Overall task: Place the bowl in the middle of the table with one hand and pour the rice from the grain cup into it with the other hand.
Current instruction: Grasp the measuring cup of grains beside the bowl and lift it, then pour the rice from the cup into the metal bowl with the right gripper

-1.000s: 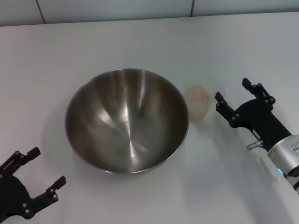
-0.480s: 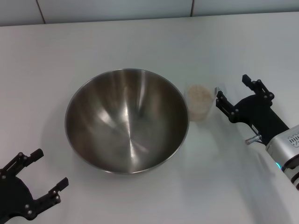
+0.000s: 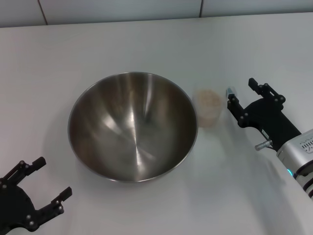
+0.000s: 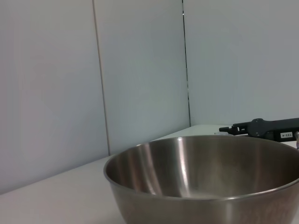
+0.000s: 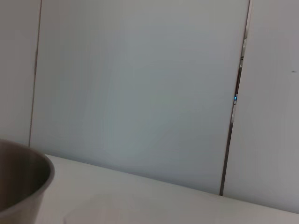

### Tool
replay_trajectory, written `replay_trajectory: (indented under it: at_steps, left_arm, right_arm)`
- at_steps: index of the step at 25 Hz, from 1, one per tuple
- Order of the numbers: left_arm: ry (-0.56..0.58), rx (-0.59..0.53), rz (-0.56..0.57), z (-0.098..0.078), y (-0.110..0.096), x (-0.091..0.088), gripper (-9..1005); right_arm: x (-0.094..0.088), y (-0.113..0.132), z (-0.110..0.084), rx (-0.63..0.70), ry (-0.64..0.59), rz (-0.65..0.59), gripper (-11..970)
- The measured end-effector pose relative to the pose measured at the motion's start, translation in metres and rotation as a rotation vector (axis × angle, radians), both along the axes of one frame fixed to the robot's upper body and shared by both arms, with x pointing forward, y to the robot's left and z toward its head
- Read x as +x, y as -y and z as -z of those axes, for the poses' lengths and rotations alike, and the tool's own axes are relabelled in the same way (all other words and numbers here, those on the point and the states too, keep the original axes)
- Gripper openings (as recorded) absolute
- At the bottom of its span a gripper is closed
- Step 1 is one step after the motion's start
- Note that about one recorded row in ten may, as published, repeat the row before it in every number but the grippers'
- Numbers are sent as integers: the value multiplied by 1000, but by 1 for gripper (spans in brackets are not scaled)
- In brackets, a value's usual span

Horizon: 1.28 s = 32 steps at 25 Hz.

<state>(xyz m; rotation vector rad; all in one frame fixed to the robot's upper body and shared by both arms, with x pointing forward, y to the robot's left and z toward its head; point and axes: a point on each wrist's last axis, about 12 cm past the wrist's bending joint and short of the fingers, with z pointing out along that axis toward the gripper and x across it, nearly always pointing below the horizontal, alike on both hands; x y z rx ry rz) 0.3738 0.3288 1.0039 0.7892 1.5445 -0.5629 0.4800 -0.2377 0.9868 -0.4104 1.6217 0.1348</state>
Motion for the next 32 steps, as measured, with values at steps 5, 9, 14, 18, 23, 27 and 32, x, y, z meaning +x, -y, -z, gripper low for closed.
replay_trajectory:
  at_steps: [5, 9, 14, 18, 23, 27, 32]
  left_arm:
    - [-1, 3, -1, 0, -1, 0, 859]
    - [-1, 4, -1, 0, -1, 0, 859]
    - [-1, 5, 1, 0, -2, 0, 859]
    - [-3, 7, 5, 0, -2, 0, 859]
    - [-16, 6, 20, 1, 0, 0, 859]
    - [-16, 5, 24, 0, 0, 1, 859]
    - [-15, 5, 26, 0, 1, 2, 859]
  right_arm:
    - [1, 0, -1, 1, 4, 3, 564]
    - [2, 0, -2, 5, 8, 11, 346]
    - [1, 1, -4, 17, 33, 20, 164]
    - [0, 1, -9, 33, 78, 16, 101]
    - [-4, 0, -19, 50, 165, 6, 34]
    - [-11, -15, -34, -4, 322, -40, 21]
    - [-12, -37, -45, -96, 438, -95, 21]
